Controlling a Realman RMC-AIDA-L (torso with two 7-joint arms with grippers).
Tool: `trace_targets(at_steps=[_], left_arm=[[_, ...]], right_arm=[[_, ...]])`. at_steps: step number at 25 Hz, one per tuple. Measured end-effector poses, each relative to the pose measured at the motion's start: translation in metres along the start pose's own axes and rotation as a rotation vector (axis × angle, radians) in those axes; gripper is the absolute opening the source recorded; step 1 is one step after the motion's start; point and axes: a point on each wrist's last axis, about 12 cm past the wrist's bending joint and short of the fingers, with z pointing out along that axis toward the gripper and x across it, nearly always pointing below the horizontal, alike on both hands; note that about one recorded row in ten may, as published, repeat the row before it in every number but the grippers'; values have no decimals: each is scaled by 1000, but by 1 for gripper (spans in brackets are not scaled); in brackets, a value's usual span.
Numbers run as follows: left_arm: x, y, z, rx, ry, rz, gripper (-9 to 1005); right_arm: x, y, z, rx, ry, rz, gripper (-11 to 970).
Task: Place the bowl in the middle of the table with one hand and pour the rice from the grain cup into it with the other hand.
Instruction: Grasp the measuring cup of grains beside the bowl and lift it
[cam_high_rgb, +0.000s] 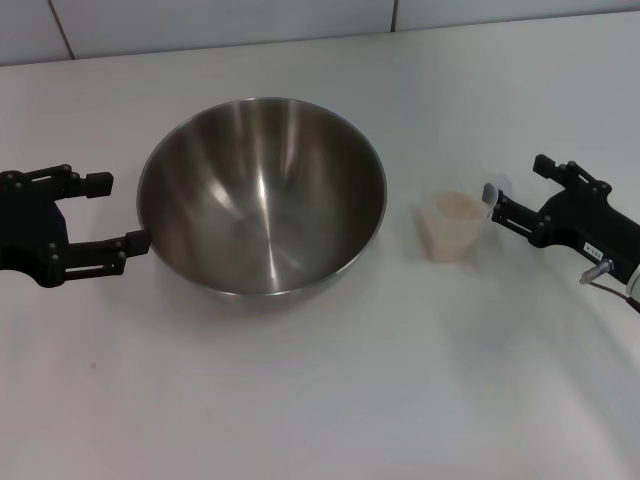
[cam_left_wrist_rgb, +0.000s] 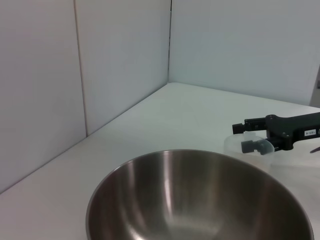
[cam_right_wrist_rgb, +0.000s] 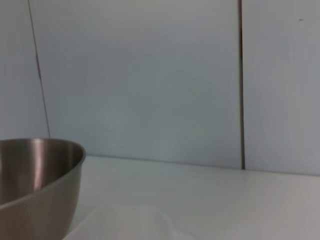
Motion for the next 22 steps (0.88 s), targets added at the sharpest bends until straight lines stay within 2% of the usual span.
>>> trace_targets(at_steps=[11, 21, 22], left_arm=[[3, 0, 2, 10, 2, -16, 805], [3, 1, 3, 5, 2, -18, 805], [3, 1, 3, 5, 2, -18, 805]], right_arm=[[-1, 1, 0, 15, -28, 10, 754], [-3, 3, -2, 24, -62, -6, 292], [-3, 3, -1, 24, -65, -7, 272]])
